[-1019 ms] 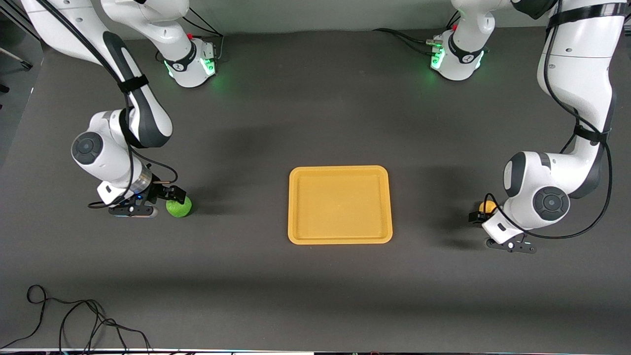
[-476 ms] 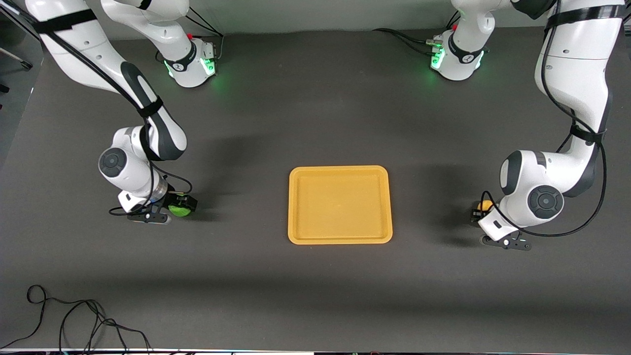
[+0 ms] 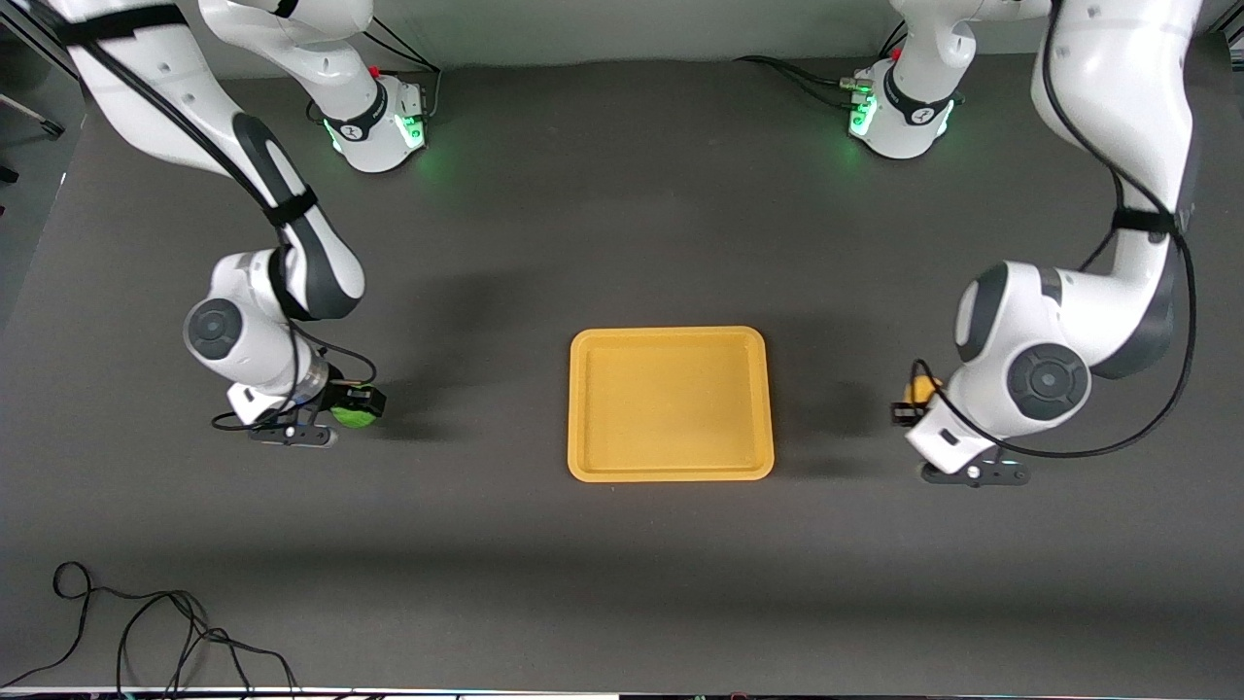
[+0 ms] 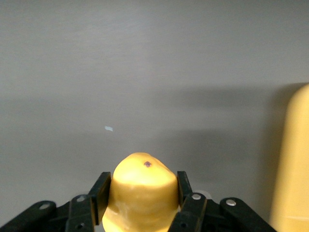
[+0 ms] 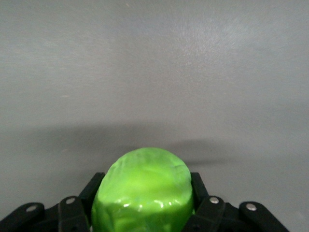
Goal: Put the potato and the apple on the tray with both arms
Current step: 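Carry the apple toward the tray while the left gripper lowers the potato onto it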
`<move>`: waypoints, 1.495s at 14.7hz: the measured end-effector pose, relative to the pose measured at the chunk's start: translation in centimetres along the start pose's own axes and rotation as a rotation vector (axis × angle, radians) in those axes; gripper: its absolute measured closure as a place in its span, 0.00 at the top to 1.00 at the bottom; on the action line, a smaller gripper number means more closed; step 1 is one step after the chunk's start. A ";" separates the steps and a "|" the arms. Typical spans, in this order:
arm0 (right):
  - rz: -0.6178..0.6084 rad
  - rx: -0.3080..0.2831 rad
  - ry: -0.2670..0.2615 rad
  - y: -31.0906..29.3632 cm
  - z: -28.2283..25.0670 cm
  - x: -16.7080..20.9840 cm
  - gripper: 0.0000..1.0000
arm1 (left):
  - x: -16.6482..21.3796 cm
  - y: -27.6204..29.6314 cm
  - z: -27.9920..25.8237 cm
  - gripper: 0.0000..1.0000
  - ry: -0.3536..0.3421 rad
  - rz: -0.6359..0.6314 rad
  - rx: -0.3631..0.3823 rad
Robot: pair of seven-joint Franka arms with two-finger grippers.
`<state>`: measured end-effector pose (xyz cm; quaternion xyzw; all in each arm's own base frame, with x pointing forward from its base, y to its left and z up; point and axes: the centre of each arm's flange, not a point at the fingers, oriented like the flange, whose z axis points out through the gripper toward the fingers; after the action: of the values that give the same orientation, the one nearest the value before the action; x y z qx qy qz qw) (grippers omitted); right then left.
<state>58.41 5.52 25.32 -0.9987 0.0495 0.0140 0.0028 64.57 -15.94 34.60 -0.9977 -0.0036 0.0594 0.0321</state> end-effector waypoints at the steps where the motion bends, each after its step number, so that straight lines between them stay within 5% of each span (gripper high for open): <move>1: -0.010 -0.003 -0.027 -0.7 -2.9 0.4 0.76 | -0.5 2.7 -1.2 0.60 0.004 -0.013 -0.011; 3: -0.019 -0.005 -0.051 -2.5 -8.7 1.0 0.76 | -1.6 7.6 -0.6 0.60 0.004 -0.051 -0.030; 6: -0.008 0.017 -0.018 -6.3 -12.9 1.4 0.76 | -1.9 13.6 4.4 0.60 0.029 -0.123 -0.063; 16: 0.152 0.136 -0.045 -21.2 -12.4 1.0 0.76 | -3.6 18.8 10.9 0.60 -0.030 -0.096 -0.047; 19: 0.156 0.142 -0.051 -21.6 -12.1 1.2 0.76 | -3.7 19.1 10.9 0.81 -0.029 -0.093 -0.047; 20: 0.162 0.141 -0.053 -21.7 -12.0 1.1 0.76 | -3.6 19.1 10.5 0.96 -0.023 -0.095 -0.050; 22: 0.201 0.139 -0.062 -22.2 -11.7 0.9 0.76 | -2.7 18.0 8.1 1.00 -0.007 -0.115 -0.052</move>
<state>61.80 27.49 37.04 -0.9852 0.1500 0.0418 0.0722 60.97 -33.40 25.75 -0.9961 -0.0623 0.0609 0.0096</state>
